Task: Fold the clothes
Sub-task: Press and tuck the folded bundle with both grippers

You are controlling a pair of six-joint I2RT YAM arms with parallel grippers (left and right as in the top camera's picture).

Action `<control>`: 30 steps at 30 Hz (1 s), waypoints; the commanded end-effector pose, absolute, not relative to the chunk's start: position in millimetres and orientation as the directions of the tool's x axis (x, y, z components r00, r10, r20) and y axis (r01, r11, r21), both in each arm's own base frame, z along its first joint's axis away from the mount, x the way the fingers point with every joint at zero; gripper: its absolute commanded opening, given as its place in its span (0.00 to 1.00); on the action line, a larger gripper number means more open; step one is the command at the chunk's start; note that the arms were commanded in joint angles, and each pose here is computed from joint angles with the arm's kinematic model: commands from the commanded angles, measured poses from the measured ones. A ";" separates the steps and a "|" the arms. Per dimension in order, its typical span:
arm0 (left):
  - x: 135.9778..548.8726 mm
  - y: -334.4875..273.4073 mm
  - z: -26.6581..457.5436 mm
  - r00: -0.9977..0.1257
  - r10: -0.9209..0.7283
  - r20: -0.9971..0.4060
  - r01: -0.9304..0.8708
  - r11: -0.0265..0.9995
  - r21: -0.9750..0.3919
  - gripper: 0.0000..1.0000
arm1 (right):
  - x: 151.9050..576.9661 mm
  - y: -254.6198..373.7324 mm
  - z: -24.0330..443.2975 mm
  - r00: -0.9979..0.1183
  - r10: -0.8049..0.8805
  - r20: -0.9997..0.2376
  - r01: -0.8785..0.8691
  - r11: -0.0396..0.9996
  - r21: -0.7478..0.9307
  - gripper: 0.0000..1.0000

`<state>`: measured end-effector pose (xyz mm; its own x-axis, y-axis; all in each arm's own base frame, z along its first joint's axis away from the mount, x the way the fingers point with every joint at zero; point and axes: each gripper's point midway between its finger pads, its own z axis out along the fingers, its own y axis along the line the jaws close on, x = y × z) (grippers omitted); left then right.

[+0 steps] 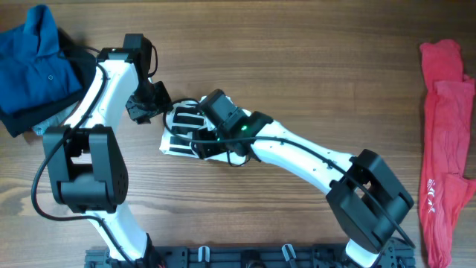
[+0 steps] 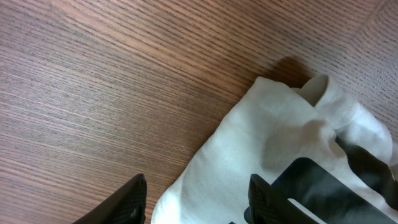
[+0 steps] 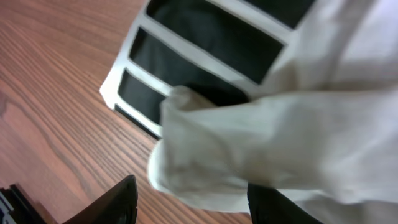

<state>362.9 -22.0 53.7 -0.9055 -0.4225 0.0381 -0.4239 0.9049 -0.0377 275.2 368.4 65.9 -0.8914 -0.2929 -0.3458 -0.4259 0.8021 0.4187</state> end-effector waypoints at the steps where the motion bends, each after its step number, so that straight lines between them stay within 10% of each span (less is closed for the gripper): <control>1: 360.4 -23.5 46.2 -0.908 -0.414 0.060 -0.417 0.908 -0.036 0.52 | 274.4 374.0 63.0 -0.888 -0.284 -0.362 -0.421 0.819 0.391 0.57; 8: 360.3 -23.5 46.2 -0.908 -0.414 0.061 -0.417 0.908 -0.036 0.53 | 280.9 368.2 54.5 -0.908 -0.213 -0.361 -0.343 0.872 0.349 0.44; 11: 360.4 -23.5 46.2 -0.908 -0.414 0.060 -0.417 0.908 -0.036 0.53 | 279.1 366.2 37.9 -0.925 -0.201 -0.324 -0.312 0.887 0.340 0.05; 30: 360.1 -23.5 46.2 -0.908 -0.414 0.061 -0.416 0.909 -0.036 0.52 | 262.2 274.0 65.2 -0.969 0.050 -0.242 0.025 0.994 0.104 0.07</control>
<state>363.0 -22.0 53.7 -0.9056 -0.4225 0.0377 -0.4238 0.9049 -0.0379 251.6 294.5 57.9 -0.9810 -0.0510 -0.1873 -0.0843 0.9811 0.1742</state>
